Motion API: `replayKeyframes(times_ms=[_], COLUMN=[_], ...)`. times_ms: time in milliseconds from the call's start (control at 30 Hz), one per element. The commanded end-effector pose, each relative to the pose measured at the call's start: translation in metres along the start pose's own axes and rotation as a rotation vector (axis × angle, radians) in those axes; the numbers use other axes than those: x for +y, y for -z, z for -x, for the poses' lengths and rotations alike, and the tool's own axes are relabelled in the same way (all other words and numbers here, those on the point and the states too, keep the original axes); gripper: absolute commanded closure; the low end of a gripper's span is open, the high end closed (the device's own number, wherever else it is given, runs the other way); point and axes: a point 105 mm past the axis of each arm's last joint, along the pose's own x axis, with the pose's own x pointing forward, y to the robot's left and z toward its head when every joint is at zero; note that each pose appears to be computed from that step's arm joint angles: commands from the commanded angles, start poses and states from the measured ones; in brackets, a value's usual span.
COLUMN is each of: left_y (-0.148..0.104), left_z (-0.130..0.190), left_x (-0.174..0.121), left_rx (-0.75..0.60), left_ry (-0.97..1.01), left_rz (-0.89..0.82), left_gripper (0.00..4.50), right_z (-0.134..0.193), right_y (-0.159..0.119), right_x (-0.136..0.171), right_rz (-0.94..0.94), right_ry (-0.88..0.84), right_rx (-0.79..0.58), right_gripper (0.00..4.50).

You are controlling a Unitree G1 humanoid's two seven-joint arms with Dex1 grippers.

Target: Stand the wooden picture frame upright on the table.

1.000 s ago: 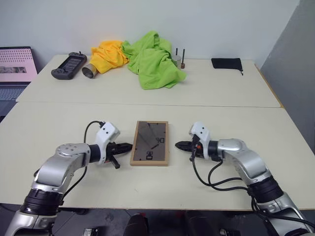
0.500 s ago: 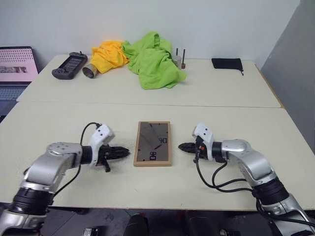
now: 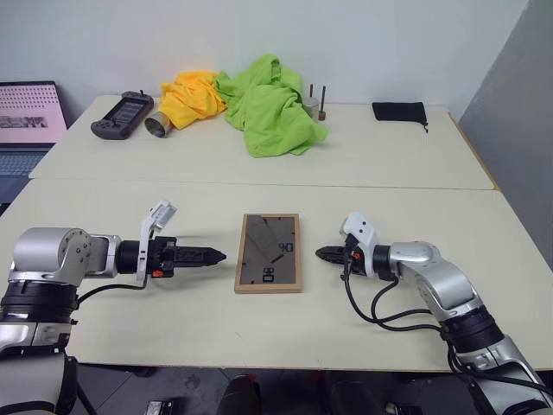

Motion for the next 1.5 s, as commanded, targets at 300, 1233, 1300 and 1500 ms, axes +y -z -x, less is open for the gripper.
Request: replayKeyframes(times_ms=[300,1233,1300,1500], left_y=[0.015,0.004,0.002,-0.004], left_z=[-0.038,-0.062,-0.062,-0.06], left_x=[0.008,0.0,-0.003,-0.015], left_rx=[0.084,0.024,0.011,-0.051], left_ry=[0.053,0.153,0.165,0.184], left_rz=[0.054,-0.031,-0.038,-0.104], left_gripper=[0.03,2.6,2.91,3.21], right_z=[-0.023,-0.037,-0.033,-0.001], right_y=[-0.014,-0.022,-0.02,-0.019], right_x=[0.024,0.04,0.036,0.009], right_rz=[0.028,0.027,0.025,-0.014], right_ry=[-0.015,-0.053,-0.041,0.02], right_rx=[-0.052,-0.078,-0.075,-0.064], right_gripper=[4.5,4.5,4.5,4.5])
